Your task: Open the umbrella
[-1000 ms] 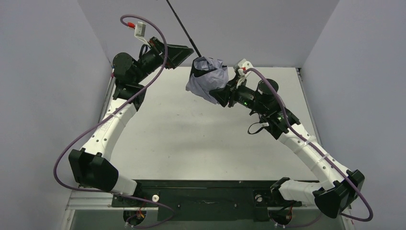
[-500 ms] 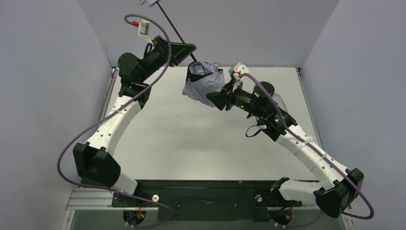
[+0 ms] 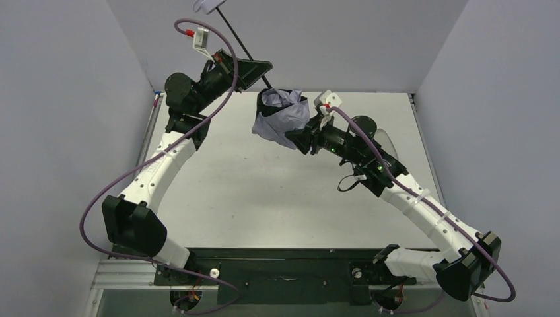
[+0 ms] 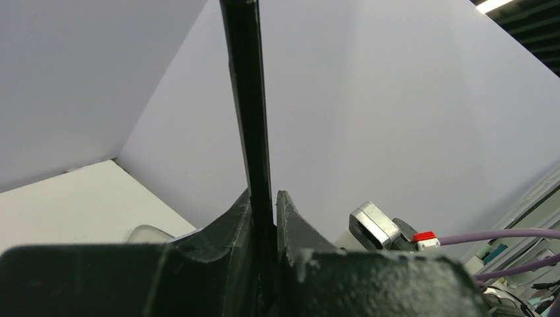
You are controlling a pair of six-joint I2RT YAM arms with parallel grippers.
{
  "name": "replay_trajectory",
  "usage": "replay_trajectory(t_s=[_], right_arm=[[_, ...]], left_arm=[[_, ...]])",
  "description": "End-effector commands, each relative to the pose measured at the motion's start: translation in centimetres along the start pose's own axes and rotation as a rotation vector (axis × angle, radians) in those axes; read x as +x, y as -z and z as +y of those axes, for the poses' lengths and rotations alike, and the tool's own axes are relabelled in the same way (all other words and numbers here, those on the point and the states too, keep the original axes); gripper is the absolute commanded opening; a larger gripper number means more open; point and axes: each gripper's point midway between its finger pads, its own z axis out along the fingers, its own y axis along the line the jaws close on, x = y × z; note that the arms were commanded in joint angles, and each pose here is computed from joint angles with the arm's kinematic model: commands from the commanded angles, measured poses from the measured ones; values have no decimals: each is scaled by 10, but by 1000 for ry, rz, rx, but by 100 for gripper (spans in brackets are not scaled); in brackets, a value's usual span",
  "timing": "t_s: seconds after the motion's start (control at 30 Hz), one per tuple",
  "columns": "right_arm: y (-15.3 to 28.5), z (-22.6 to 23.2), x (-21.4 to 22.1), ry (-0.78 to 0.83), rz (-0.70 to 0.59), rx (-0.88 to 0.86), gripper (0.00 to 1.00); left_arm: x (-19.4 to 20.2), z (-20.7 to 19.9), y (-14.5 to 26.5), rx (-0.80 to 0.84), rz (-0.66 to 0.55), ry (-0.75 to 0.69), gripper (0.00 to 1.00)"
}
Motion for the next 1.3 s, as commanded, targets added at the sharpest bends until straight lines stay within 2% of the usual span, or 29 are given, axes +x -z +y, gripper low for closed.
replay_trajectory(t_s=[0.0,0.03,0.07,0.1,0.13,0.17,0.2,0.27,0.3,0.37,0.4,0.43,0.47,0.5,0.53,0.6,0.7,0.9,0.97,1.13,1.27], right_arm=[[11,8,-44,61,-121,-18,33],[15,7,-40,58,-102,-12,44],[17,6,-36,60,-86,-6,61],[22,4,-29,55,-61,5,68],[24,3,-26,58,-48,10,76],[29,2,-17,51,-22,16,77],[31,1,-12,47,-9,24,79],[38,-2,3,32,26,42,80],[43,-4,12,25,43,55,80],[51,-14,21,6,62,96,81],[53,-18,24,-10,68,113,81],[59,-29,28,-27,76,149,81],[65,-41,28,-50,75,181,80],[68,-45,28,-61,77,194,80],[71,-52,25,-70,70,212,79],[76,-59,19,-67,60,231,78],[77,-59,10,-43,46,229,75],[70,-53,-14,-24,-6,184,63],[66,-50,-22,-20,-22,166,62],[47,-37,-29,-10,-27,115,65],[29,-24,-35,6,-48,63,64]], left_arm=[[-23,-22,-2,52,-53,-89,0],[-22,-21,-1,50,-46,-134,0],[-21,-14,0,23,-32,-154,0],[-24,-12,2,13,-29,-264,0],[-20,-2,4,-29,-3,-293,0],[-24,1,5,-37,5,-432,0],[-19,9,7,-67,37,-468,0],[-20,18,11,-87,74,-689,0],[-20,20,12,-93,86,-739,0],[-10,22,13,-95,138,-886,0],[2,16,13,-69,181,-1008,0],[13,16,14,-57,210,-1052,0],[26,2,13,-12,232,-1138,0],[40,4,15,3,259,-1149,0],[50,-10,14,44,257,-1159,0],[62,-16,15,77,266,-1103,0],[43,-9,13,12,213,-1076,0],[67,-27,23,163,271,-1040,0],[71,-30,25,180,273,-1062,0],[71,-33,23,174,258,-1001,0],[73,-39,23,199,240,-951,0]])
